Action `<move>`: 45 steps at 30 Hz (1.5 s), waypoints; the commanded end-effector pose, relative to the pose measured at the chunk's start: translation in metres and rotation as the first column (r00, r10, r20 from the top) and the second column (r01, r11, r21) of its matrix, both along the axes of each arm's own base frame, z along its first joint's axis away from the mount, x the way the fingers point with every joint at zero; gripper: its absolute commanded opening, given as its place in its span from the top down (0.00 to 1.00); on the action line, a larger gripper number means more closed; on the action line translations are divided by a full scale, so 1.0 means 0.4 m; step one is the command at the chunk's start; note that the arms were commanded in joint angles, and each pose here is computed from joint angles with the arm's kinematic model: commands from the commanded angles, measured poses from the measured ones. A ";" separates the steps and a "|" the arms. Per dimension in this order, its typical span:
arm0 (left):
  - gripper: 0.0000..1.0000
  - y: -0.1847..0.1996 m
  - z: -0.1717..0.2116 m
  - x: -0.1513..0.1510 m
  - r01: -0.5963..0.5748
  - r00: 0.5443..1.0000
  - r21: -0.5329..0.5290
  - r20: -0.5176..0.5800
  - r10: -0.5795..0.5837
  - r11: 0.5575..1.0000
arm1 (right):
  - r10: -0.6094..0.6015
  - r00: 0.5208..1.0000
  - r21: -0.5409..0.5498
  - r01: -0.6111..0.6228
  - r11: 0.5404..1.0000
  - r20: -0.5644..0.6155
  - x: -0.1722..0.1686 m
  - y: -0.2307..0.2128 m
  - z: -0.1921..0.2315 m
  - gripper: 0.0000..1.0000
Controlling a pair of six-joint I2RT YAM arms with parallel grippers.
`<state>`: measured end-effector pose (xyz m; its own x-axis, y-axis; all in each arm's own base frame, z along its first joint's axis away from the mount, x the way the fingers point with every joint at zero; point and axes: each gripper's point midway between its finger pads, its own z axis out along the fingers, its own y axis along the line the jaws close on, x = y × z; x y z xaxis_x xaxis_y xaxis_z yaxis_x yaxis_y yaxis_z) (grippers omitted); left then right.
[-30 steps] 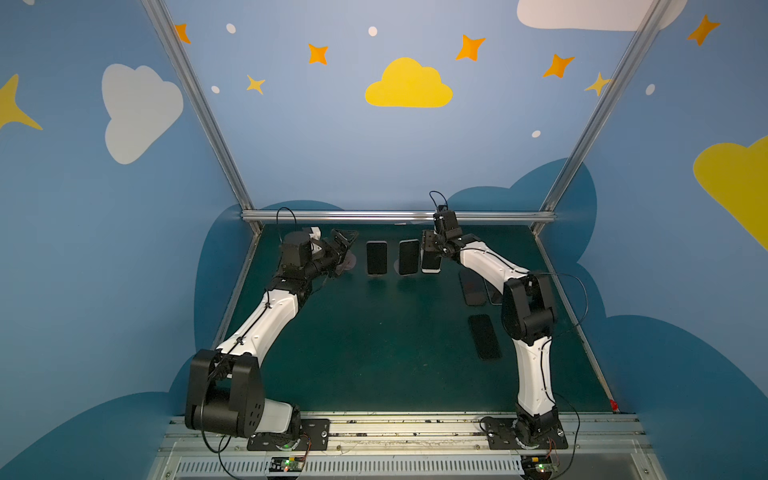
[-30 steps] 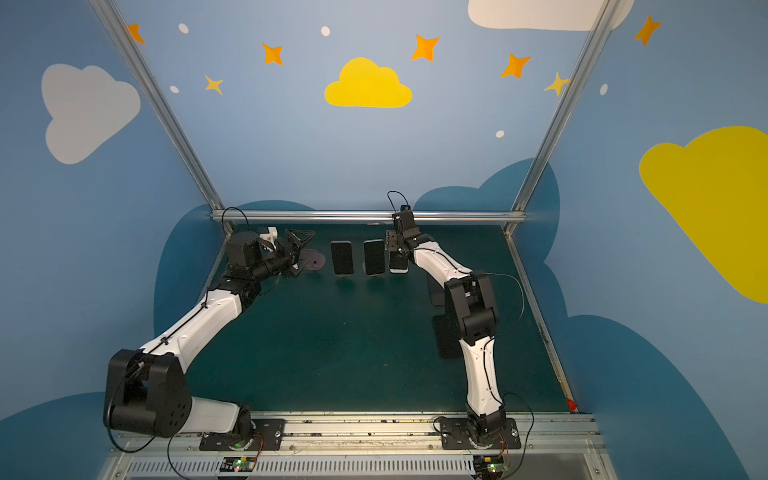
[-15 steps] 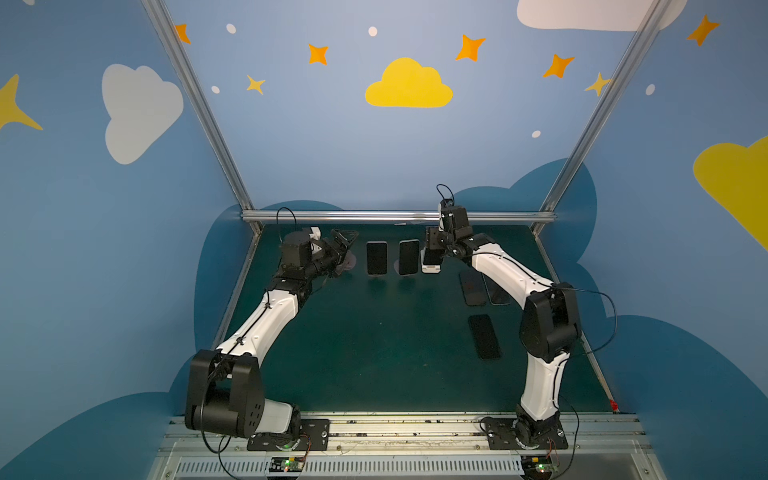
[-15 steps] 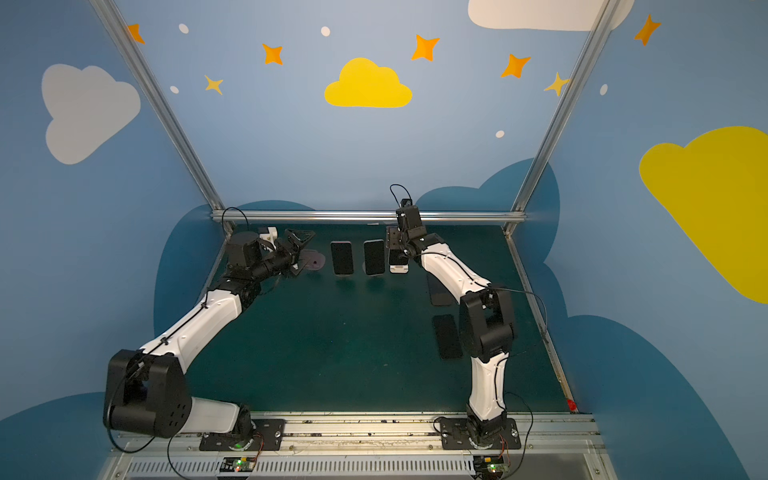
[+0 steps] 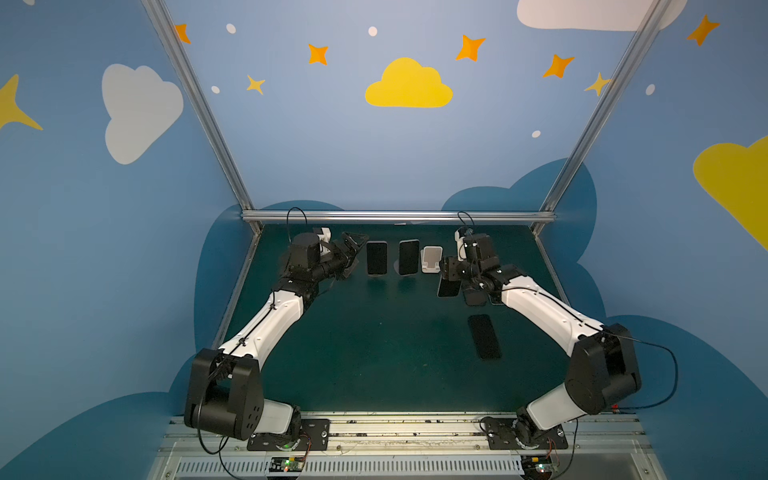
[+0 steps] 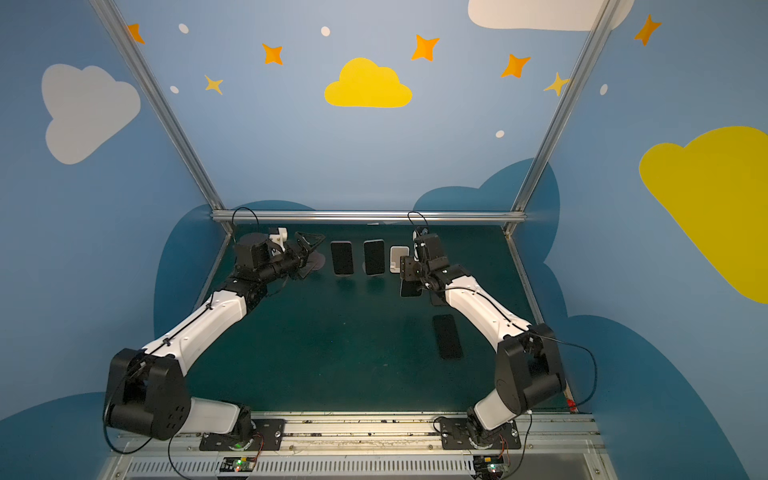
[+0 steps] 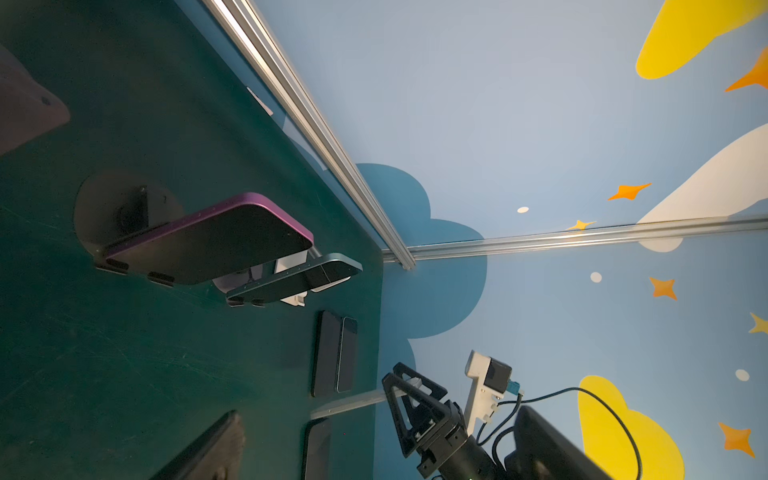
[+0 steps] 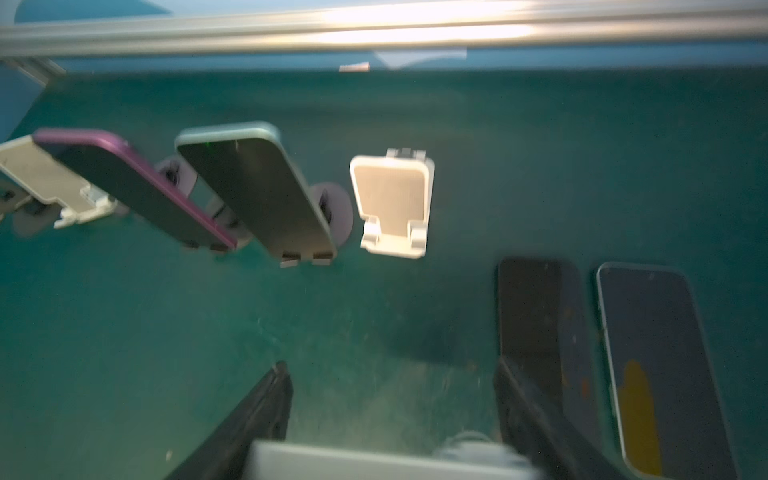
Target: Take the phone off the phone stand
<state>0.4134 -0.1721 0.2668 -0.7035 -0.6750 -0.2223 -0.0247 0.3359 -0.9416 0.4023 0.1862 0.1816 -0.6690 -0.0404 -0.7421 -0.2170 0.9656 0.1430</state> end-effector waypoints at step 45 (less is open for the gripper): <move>0.00 -0.072 -0.005 -0.029 0.075 0.996 0.102 0.036 -0.079 0.992 | -0.029 0.849 -0.128 -0.045 0.991 -0.527 0.074 -0.038 -0.358 0.36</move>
